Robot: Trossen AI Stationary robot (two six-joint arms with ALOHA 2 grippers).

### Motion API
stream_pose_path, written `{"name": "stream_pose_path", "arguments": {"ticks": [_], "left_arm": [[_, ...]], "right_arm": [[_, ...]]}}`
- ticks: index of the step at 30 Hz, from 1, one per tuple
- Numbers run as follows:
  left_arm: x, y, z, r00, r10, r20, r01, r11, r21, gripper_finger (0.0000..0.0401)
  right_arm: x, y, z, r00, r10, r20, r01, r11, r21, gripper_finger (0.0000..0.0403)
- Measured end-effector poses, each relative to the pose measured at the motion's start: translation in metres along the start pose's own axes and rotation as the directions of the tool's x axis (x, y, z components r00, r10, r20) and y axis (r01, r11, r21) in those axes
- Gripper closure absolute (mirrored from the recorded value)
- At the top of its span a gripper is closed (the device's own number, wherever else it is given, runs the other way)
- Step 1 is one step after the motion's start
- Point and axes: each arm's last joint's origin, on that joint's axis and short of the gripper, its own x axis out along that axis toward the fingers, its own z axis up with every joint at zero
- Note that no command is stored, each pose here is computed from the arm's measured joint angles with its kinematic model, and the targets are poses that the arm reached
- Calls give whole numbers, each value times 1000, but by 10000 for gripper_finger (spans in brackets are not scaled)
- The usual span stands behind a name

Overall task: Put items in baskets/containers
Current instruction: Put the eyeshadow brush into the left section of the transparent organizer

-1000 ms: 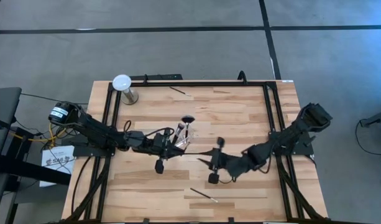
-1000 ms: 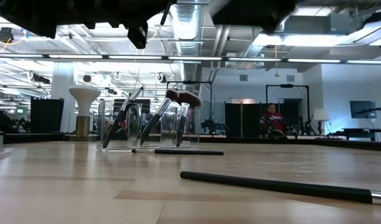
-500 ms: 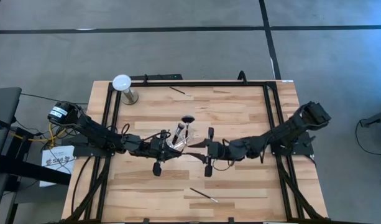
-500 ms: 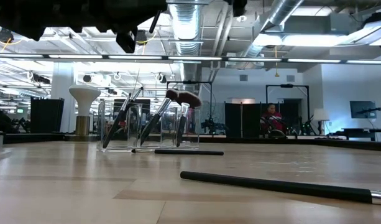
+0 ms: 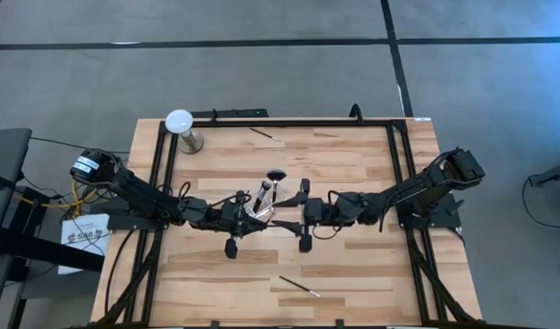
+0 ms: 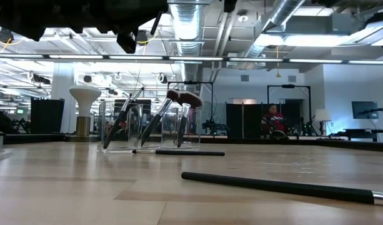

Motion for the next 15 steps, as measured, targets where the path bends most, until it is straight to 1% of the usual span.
{"name": "stream_pose_path", "arguments": {"ticks": [3,7,11,15], "left_arm": [[1,1,-4,999,34,-18,-34,999,6,390],[4,2,-12,997,70,-45,-70,998,6,390],[5,1,-16,996,71,-50,-71,997,2,389],[4,-2,-13,998,58,-22,-58,998,9,389]], "right_arm": [[0,0,1,999,36,16,-36,999,3,231],[0,1,1,999,40,16,-40,999,5,258],[0,1,-1,999,42,-9,-41,999,21,285],[0,1,-4,998,44,-35,-43,999,17,297]]}}
